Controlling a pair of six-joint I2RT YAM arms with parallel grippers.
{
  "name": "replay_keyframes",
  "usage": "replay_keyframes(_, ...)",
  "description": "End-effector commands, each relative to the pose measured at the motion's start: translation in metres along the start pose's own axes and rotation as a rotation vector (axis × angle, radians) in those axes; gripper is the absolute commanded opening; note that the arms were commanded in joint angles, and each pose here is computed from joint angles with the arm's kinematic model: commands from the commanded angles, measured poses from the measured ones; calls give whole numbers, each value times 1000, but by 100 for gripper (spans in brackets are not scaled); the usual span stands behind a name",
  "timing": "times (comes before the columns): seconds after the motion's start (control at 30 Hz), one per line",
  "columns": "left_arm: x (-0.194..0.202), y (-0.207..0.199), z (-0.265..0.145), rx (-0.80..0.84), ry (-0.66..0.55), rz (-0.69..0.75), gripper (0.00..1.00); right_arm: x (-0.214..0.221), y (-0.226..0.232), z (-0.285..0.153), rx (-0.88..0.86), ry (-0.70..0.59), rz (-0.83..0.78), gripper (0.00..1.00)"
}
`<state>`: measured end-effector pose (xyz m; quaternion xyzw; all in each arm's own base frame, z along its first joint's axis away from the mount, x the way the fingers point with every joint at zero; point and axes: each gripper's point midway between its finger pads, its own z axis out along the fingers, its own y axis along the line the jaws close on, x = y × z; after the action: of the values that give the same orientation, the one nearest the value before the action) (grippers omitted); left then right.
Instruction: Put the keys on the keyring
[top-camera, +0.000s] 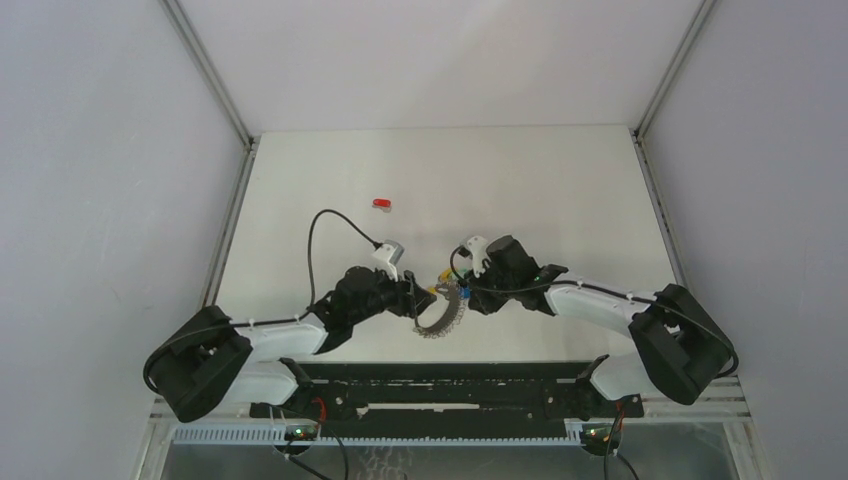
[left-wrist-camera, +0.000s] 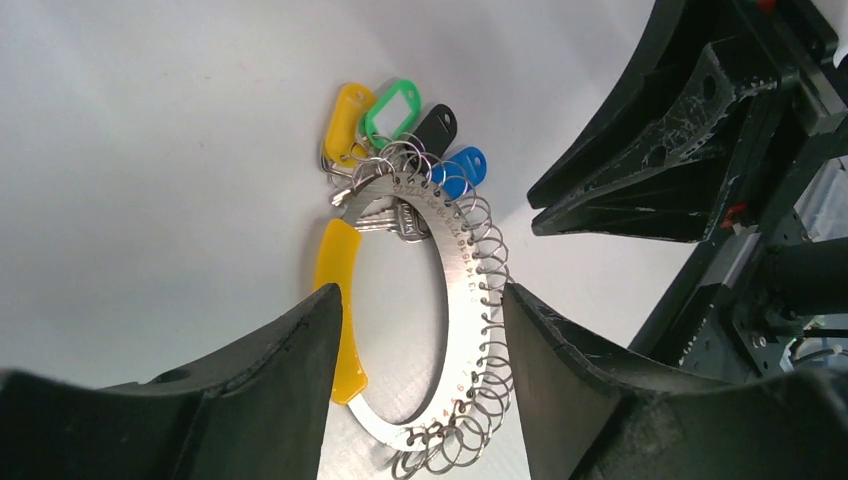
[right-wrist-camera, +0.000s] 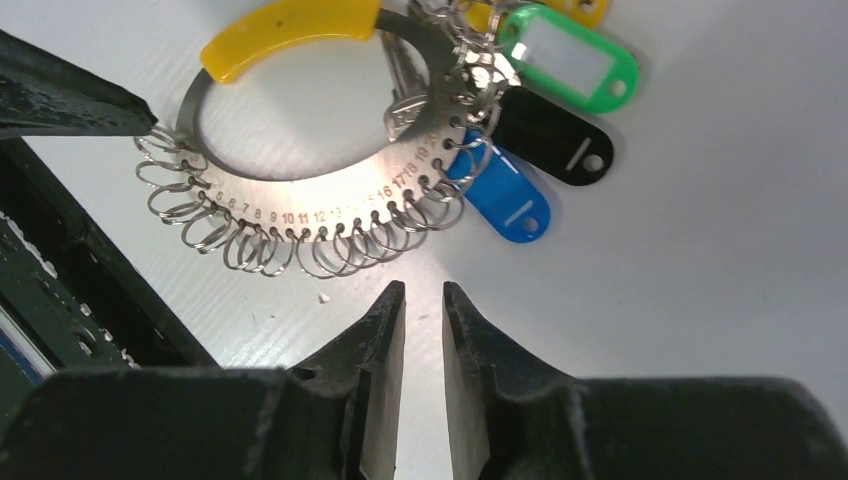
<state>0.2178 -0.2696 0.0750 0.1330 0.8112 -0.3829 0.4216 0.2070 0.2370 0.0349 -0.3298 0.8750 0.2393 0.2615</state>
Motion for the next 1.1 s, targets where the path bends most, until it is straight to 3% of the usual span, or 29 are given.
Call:
replay_keyframes(0.0, -33, -6, 8, -8, -45, 42, 65, -27, -7, -12, 17, -40, 49, 21)
replay_keyframes(0.2, -32, 21, 8, -179, 86, 121, 65, -28, -13, -2, 25, 27, 96, 25)
replay_keyframes(0.53, -22, 40, 17, -378, 332, 333, 65, -42, -29, -18, 106, -51, 126, 33)
replay_keyframes(0.83, -14, 31, 40, -339, 472, 462, 58, -50, -50, -56, 197, -218, 176, 46)
replay_keyframes(1.07, -3, 12, 63, -256, 553, 572, 49, -52, -56, -71, 216, -284, 191, 48)
